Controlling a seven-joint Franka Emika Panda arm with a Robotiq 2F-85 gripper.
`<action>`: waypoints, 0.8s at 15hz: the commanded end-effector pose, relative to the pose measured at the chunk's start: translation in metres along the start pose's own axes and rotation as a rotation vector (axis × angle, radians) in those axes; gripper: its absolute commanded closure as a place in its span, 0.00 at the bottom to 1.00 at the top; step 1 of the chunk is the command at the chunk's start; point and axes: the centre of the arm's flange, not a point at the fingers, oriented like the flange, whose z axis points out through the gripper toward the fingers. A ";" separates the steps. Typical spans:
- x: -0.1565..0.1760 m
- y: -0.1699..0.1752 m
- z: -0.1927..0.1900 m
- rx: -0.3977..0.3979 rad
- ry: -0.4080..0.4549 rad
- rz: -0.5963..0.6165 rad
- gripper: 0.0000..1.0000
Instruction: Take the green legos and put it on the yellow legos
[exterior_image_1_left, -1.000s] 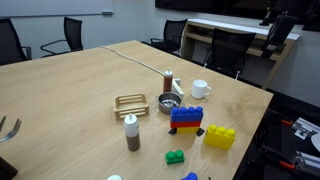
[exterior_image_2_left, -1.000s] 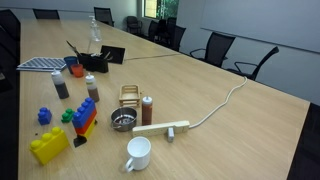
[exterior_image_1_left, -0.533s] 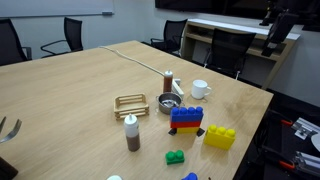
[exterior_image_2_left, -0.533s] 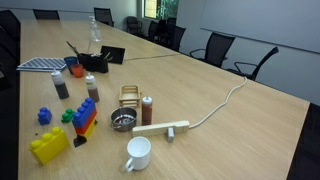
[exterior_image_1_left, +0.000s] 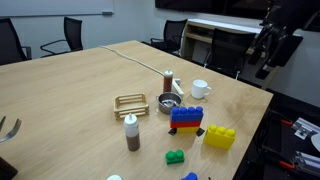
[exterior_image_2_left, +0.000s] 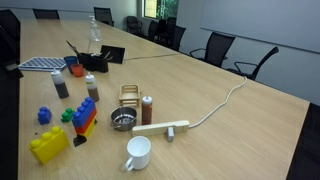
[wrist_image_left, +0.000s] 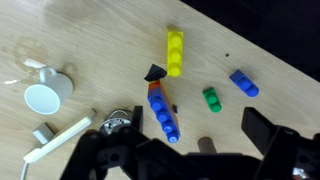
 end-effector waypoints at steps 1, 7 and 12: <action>0.041 -0.038 0.031 0.045 0.004 -0.158 0.00; 0.072 -0.085 0.099 0.175 -0.092 -0.373 0.00; 0.060 -0.083 0.093 0.131 -0.057 -0.316 0.00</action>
